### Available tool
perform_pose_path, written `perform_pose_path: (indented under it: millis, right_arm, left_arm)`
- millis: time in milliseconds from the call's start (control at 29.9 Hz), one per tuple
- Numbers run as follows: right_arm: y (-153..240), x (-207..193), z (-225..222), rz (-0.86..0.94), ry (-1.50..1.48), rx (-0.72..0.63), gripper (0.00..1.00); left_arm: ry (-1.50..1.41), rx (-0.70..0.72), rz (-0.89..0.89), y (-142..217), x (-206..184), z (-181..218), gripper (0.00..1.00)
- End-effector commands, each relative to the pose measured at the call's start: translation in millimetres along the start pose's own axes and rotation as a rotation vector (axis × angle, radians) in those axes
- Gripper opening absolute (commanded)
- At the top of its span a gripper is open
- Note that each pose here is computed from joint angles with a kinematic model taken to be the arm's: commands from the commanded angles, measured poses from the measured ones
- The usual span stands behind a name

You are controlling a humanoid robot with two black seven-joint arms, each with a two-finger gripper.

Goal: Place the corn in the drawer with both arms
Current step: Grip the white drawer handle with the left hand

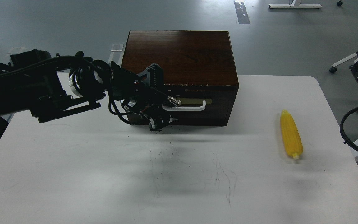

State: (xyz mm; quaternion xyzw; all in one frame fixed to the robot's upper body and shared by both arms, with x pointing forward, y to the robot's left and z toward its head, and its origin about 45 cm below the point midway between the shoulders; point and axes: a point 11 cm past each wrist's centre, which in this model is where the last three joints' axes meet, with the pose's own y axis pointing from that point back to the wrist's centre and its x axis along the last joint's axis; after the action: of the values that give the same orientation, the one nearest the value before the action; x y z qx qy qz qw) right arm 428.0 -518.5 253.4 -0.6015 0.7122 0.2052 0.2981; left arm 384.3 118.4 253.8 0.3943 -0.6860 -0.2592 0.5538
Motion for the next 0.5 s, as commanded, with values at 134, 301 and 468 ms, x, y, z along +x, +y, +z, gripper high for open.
perform_pose_path:
  millis: [134,301,468]
  right_arm:
    - [-1.2,-2.0,-0.4,-0.004,-0.003,0.003,1.0]
    - [-0.8,-1.3,-0.1,-0.003,-0.003,0.002,1.0]
    - [-1.2,-1.9,-0.5,-0.004,-0.004,0.004,1.0]
  left_arm:
    - [-0.002,-0.008,-0.004,1.3,-0.6,3.1,0.39]
    - [-0.014,-0.001,-0.002,5.6,4.1,0.6,0.39]
    - [-0.019,-0.011,0.001,5.3,6.3,4.3,0.39]
